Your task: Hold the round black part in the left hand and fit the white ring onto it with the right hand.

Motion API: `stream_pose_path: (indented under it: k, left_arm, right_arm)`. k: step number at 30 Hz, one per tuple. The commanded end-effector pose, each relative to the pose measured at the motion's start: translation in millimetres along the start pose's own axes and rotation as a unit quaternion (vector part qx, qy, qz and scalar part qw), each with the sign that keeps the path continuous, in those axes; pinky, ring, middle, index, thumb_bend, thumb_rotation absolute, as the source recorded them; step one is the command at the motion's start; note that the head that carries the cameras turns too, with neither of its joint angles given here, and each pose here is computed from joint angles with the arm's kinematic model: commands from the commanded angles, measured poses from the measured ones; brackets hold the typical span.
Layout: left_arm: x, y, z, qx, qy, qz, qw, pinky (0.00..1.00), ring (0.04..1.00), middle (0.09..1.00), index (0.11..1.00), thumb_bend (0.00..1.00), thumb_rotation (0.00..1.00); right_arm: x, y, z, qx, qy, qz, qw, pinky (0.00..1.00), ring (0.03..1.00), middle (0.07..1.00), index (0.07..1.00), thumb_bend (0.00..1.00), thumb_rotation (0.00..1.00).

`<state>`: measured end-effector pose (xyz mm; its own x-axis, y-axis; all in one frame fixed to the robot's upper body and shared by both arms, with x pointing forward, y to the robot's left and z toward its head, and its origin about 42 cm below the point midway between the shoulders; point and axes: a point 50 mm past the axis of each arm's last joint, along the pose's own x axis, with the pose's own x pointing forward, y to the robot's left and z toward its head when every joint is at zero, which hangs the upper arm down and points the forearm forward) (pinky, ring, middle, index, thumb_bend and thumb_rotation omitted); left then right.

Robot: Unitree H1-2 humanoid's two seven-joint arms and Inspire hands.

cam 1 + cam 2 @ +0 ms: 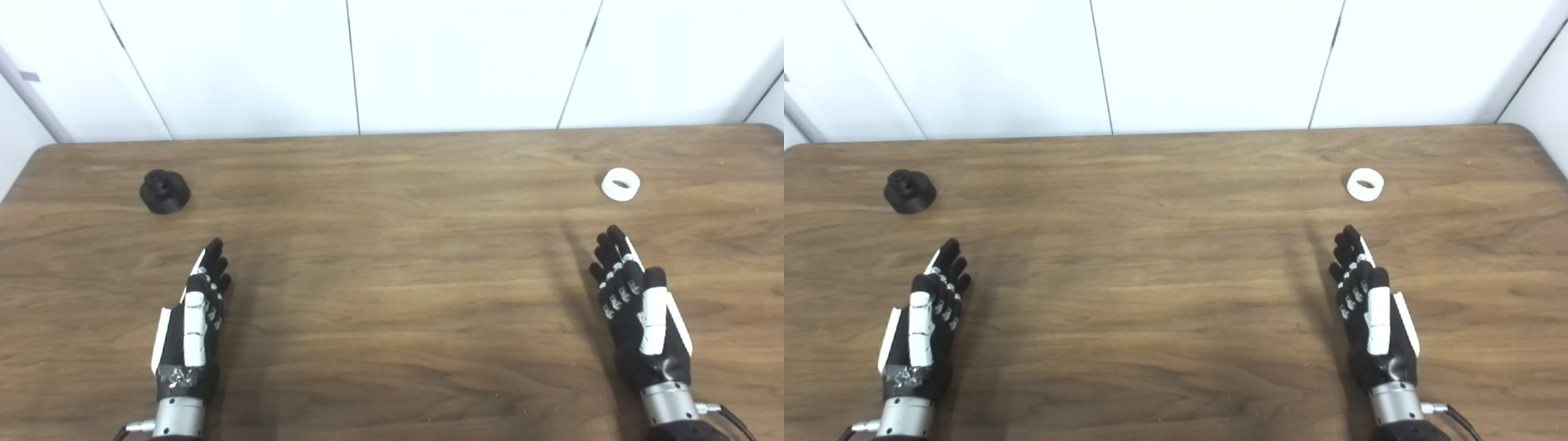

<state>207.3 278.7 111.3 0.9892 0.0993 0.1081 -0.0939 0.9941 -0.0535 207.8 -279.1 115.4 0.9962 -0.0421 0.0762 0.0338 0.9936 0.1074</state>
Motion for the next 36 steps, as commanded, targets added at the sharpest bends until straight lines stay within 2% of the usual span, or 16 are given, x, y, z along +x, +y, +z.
stream_pose_path:
  k: [1,14,25,36]
  left_arm:
    - [0.0,-6.3,5.8,-0.006,-0.018,-0.001,1.000,1.00,1.000,1.000,0.967,0.53,0.97]
    - [-0.9,-6.1,5.9,-0.002,-0.014,0.000,1.000,1.00,1.000,0.999,0.958,0.53,0.96]
    - [-6.6,-17.4,-3.4,0.002,-0.005,0.000,1.000,1.00,1.000,0.997,0.951,0.55,0.94]
    - [-6.6,-29.2,-12.8,0.009,-0.007,-0.007,1.000,1.00,1.000,1.000,0.961,0.48,0.96]
  right_arm:
    - [-3.9,2.2,-1.9,0.010,-0.007,-0.008,1.000,1.00,0.995,0.972,0.962,0.64,0.99]
    - [-4.2,1.8,-3.3,0.011,-0.004,-0.006,1.000,1.00,1.000,0.973,0.960,0.64,0.99]
    - [-7.0,-11.7,-16.1,0.004,0.006,-0.005,1.000,1.00,1.000,0.972,0.960,0.63,1.00]
    - [-2.6,-22.5,-22.0,-0.011,0.000,0.013,1.000,1.00,1.000,1.000,1.000,0.65,1.00]
